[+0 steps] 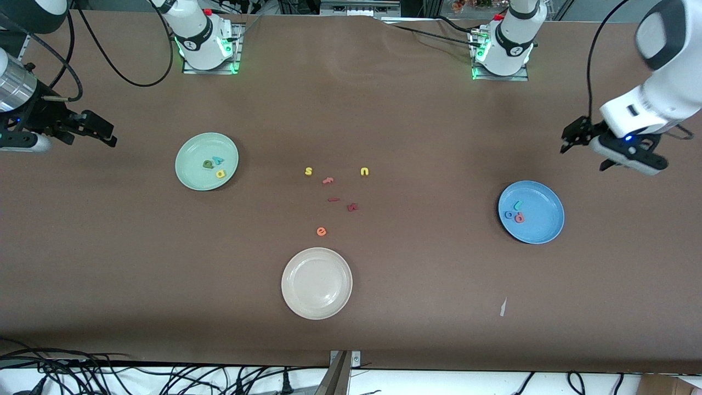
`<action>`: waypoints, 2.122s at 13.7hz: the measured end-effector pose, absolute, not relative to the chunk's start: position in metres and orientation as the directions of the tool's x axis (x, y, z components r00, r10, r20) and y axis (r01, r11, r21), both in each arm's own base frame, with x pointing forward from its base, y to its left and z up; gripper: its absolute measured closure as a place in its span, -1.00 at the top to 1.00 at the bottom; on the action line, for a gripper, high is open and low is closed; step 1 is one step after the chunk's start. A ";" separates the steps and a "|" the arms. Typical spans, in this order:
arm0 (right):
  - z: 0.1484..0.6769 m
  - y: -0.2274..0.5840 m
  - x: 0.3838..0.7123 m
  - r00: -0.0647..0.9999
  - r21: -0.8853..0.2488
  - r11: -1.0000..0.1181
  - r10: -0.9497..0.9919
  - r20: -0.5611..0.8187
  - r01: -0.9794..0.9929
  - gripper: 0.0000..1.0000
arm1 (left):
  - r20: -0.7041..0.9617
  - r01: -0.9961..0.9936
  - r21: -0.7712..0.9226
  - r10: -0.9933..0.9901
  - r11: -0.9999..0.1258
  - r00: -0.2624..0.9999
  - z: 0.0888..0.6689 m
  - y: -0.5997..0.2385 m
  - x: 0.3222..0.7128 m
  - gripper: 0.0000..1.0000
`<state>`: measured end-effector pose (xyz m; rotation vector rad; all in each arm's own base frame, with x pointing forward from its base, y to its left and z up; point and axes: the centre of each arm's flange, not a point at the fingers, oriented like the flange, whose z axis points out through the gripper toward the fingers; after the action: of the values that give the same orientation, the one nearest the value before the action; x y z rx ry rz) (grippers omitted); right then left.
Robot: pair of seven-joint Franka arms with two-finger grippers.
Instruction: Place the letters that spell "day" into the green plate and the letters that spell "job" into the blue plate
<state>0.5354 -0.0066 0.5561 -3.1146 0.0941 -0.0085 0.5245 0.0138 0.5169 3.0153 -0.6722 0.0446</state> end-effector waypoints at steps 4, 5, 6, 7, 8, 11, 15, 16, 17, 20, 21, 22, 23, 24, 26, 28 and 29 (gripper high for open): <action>0.570 -0.006 0.525 0.998 -0.026 -0.998 -0.056 0.002 -0.056 1.00 | -0.005 -0.366 0.071 -0.367 -0.928 0.930 0.589 0.023 0.518 1.00; 0.575 -0.005 0.523 0.998 -0.027 -0.998 -0.055 0.010 -0.054 1.00 | -0.007 -0.337 0.069 -0.338 -0.939 0.941 0.606 0.017 0.517 1.00; 0.576 -0.004 0.525 0.998 -0.028 -0.998 -0.052 0.023 -0.051 1.00 | -0.004 -0.310 0.063 -0.311 -0.949 0.950 0.618 0.004 0.516 1.00; 0.575 -0.001 0.529 0.998 -0.029 -0.999 -0.047 0.036 -0.046 1.00 | -0.002 -0.291 0.049 -0.291 -0.956 0.957 0.626 -0.013 0.516 1.00; 0.575 0.005 0.533 0.998 -0.029 -0.999 -0.035 0.048 -0.033 1.00 | -0.003 -0.278 0.031 -0.278 -0.960 0.960 0.629 -0.029 0.517 1.00; 0.590 0.035 0.541 0.995 -0.024 -0.999 0.020 0.099 0.022 1.00 | -0.007 -0.266 0.023 -0.267 -0.964 0.964 0.630 -0.050 0.531 1.00; 0.582 0.038 0.551 0.995 -0.025 -0.999 0.024 0.100 0.027 1.00 | -0.029 -0.283 -0.021 -0.282 -0.959 0.959 0.621 -0.056 0.547 1.00; 0.582 0.037 0.552 0.995 -0.025 -0.999 0.023 0.099 0.026 1.00 | -0.030 -0.283 -0.022 -0.282 -0.959 0.959 0.621 -0.056 0.548 1.00; 0.582 0.035 0.552 0.995 -0.025 -0.999 0.021 0.098 0.023 1.00 | -0.030 -0.282 -0.022 -0.282 -0.959 0.959 0.621 -0.056 0.548 1.00; 0.581 0.018 0.551 0.996 -0.026 -1.000 -0.009 0.086 -0.007 1.00 | -0.030 -0.280 -0.022 -0.279 -0.960 0.960 0.622 -0.055 0.548 1.00; 0.583 0.010 0.552 0.996 -0.028 -0.999 -0.024 0.089 -0.021 1.00 | -0.030 -0.269 -0.022 -0.268 -0.963 0.963 0.621 -0.056 0.548 1.00; 0.587 0.003 0.552 0.995 -0.028 -0.999 -0.033 0.094 -0.030 1.00 | -0.030 -0.247 -0.023 -0.246 -0.969 0.969 0.621 -0.056 0.548 1.00; 0.592 0.000 0.552 0.995 -0.029 -0.999 -0.036 0.095 -0.033 1.00 | -0.030 -0.225 -0.023 -0.225 -0.974 0.974 0.621 -0.056 0.548 1.00; 0.596 0.001 0.550 0.995 -0.029 -0.999 -0.034 0.089 -0.032 1.00 | -0.029 -0.210 -0.024 -0.209 -0.977 0.977 0.621 -0.056 0.548 1.00; 0.597 0.004 0.548 0.997 -0.028 -0.999 -0.029 0.068 -0.027 1.00 | -0.029 -0.194 -0.024 -0.193 -0.981 0.981 0.621 -0.052 0.548 1.00; 0.595 0.007 0.546 0.999 -0.027 -0.999 -0.018 0.050 -0.017 1.00 | -0.029 -0.186 -0.024 -0.185 -0.982 0.982 0.621 -0.049 0.549 1.00; 0.594 0.008 0.545 0.999 -0.026 -1.000 -0.002 0.042 0.000 1.00 | -0.030 -0.185 -0.024 -0.184 -0.983 0.982 0.621 -0.048 0.549 1.00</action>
<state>0.5452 0.0076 0.5941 -3.1149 0.0016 -0.0648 0.5490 -0.0484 0.6209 3.1544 -0.2933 -0.0431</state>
